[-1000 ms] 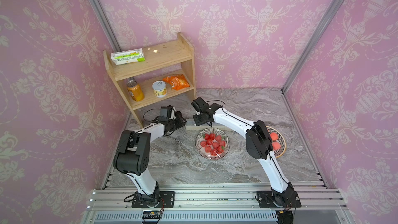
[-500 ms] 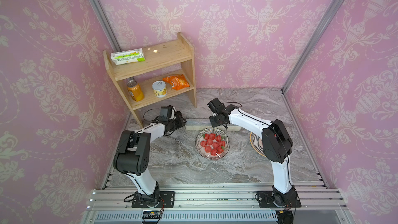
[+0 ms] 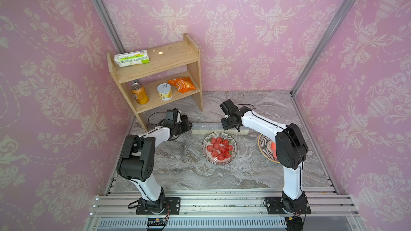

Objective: Wrap the plate with plastic wrap
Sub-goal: Tear off the plastic wrap from the plastic wrap cutting box.

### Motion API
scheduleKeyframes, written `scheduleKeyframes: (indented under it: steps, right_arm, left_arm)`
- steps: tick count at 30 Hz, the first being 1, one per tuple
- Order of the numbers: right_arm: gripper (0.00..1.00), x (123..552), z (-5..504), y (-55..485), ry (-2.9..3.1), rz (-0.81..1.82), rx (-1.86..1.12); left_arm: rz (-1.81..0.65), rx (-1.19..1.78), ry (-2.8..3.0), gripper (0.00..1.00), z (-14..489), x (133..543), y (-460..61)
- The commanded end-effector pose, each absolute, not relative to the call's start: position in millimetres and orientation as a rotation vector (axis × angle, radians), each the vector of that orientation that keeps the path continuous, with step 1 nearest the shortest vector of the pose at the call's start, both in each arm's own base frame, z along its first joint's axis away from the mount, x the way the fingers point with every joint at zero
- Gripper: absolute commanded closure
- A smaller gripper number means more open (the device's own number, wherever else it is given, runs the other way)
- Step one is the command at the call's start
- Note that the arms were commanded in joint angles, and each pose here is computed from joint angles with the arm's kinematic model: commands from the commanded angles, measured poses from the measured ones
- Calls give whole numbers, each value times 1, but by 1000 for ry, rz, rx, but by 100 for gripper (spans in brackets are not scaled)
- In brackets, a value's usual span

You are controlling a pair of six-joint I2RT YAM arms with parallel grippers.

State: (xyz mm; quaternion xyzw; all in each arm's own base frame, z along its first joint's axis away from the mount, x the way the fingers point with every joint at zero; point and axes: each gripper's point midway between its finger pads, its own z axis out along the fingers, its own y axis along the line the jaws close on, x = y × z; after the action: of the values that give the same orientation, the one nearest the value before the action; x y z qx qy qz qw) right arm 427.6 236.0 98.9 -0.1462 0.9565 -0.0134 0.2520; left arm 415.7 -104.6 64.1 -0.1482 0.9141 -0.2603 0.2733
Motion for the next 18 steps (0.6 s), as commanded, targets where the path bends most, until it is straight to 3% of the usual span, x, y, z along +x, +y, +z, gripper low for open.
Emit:
scheduleKeyframes:
  steps: [1,6,18]
  right_arm:
    - [40,436,102,226,2595,-111,-396]
    - [40,433,96,214,2613,-147,-382]
    - [30,439,116,246,2567,79,-362]
  left_arm:
    - [-466,-507,2736,53,0,361,-77]
    - [-460,-504,2737,53,0,360,-76]
    - [-469,-506,2730,53,1,362,-77]
